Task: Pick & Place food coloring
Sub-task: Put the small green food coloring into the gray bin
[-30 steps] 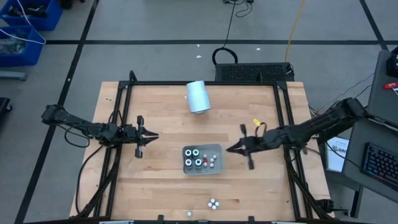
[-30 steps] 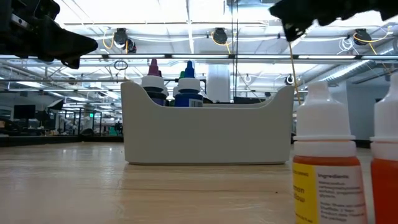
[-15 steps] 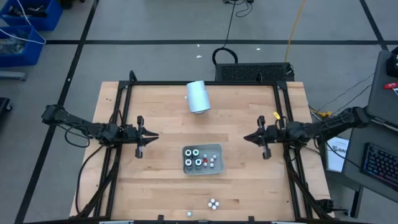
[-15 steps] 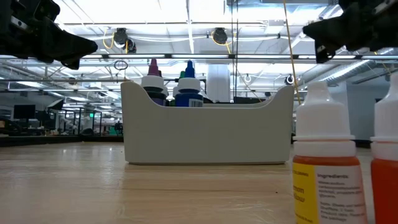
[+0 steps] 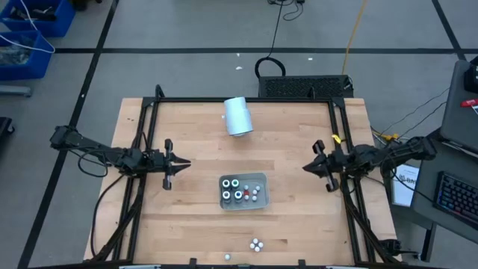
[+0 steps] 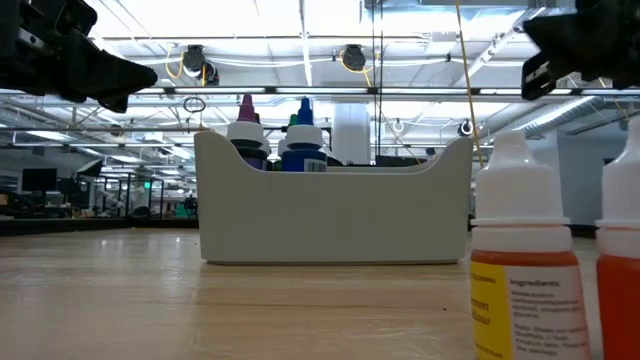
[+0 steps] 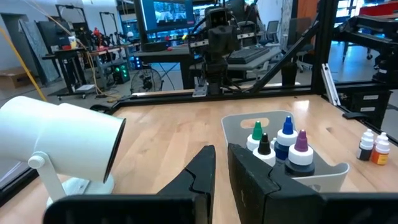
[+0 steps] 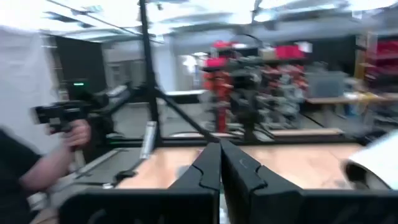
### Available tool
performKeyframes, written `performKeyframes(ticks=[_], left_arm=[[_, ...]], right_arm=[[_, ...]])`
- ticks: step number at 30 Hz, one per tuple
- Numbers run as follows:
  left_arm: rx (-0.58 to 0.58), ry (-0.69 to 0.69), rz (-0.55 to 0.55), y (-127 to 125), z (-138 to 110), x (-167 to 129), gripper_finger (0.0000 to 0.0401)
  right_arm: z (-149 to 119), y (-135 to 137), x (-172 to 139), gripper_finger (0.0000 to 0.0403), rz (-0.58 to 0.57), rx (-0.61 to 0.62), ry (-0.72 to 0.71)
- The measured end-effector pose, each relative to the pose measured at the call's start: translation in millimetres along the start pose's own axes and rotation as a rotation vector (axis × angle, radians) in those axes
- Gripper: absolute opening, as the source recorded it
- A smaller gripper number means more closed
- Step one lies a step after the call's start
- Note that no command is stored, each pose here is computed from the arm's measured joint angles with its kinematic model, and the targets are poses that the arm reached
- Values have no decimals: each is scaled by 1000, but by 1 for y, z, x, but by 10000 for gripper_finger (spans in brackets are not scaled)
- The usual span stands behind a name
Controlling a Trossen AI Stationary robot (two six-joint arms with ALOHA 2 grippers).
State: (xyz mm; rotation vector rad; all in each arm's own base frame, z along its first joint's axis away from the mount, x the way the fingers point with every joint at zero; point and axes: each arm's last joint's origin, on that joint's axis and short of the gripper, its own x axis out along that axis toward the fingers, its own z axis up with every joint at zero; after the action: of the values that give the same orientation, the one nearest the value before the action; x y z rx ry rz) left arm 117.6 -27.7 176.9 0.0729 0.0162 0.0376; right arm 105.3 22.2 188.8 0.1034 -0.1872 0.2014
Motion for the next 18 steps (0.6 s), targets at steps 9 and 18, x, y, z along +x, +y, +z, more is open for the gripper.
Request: performKeyframes(ticks=[9, 18], left_arm=[[-9, 44, -3, 0, -4, 0, 51], [-8, 51, -4, 0, -5, 0, 51]], right_arm=[[-2, 4, -2, 0, 140, -78, 24], [-7, 5, -7, 0, 183, -59, 80]])
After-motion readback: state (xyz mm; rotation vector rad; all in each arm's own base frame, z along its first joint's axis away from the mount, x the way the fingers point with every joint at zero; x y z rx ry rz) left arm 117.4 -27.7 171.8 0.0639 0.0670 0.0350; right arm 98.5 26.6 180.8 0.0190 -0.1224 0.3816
